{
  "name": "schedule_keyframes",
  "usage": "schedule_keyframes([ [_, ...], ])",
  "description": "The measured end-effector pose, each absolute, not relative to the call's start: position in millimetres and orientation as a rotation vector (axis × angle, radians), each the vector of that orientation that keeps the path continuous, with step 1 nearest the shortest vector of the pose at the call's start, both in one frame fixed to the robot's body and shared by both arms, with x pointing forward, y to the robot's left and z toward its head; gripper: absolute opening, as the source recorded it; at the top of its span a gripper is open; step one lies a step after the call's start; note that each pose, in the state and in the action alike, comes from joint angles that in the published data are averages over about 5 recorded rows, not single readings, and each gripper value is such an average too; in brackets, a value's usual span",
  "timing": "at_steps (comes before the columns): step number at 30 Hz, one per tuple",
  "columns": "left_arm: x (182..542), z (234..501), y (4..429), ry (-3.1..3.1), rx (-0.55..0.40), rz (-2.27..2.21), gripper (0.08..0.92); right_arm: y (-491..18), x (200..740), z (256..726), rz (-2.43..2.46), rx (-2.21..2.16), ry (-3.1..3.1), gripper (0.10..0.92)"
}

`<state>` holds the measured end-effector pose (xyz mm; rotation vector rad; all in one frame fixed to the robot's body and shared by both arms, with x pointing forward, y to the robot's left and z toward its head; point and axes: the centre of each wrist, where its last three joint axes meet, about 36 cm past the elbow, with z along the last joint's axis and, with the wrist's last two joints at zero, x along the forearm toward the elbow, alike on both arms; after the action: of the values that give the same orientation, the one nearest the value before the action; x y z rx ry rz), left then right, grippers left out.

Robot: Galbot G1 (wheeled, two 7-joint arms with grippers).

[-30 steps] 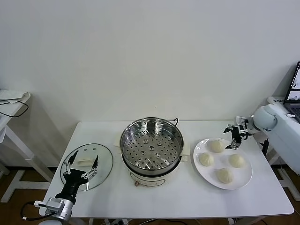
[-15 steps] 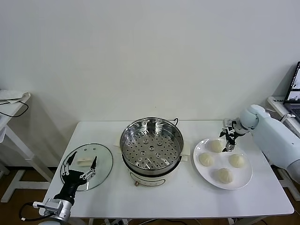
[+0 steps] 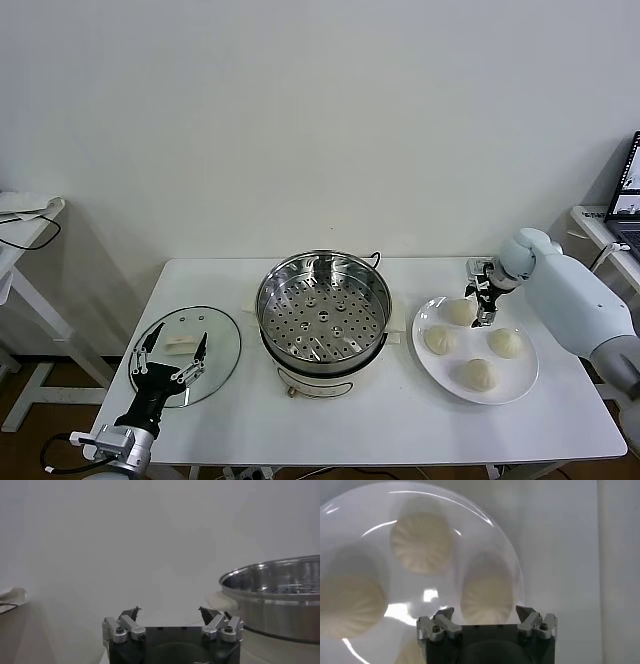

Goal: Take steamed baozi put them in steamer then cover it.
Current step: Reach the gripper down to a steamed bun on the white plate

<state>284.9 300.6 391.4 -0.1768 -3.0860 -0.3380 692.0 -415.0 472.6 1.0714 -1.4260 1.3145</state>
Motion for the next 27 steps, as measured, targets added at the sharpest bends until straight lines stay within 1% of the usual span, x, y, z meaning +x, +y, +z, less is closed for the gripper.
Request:
schedule_keyframes([
  [8,284.3,392.8,299.5,-3.091,-0.177,-0.337,0.823,-413.1,691.3,467.6,1.326,1.067,-1.421,0.811],
  [14,284.4,393.0,298.2,-3.094,-0.181,-0.334,0.823,-411.7,690.0,464.4,1.334,1.069,-1.42,0.731],
  [27,284.3,393.6,297.7,-3.099,-0.183,-0.334,0.823,-410.2,686.7,467.7,1.359,1.087,-1.416,0.713],
])
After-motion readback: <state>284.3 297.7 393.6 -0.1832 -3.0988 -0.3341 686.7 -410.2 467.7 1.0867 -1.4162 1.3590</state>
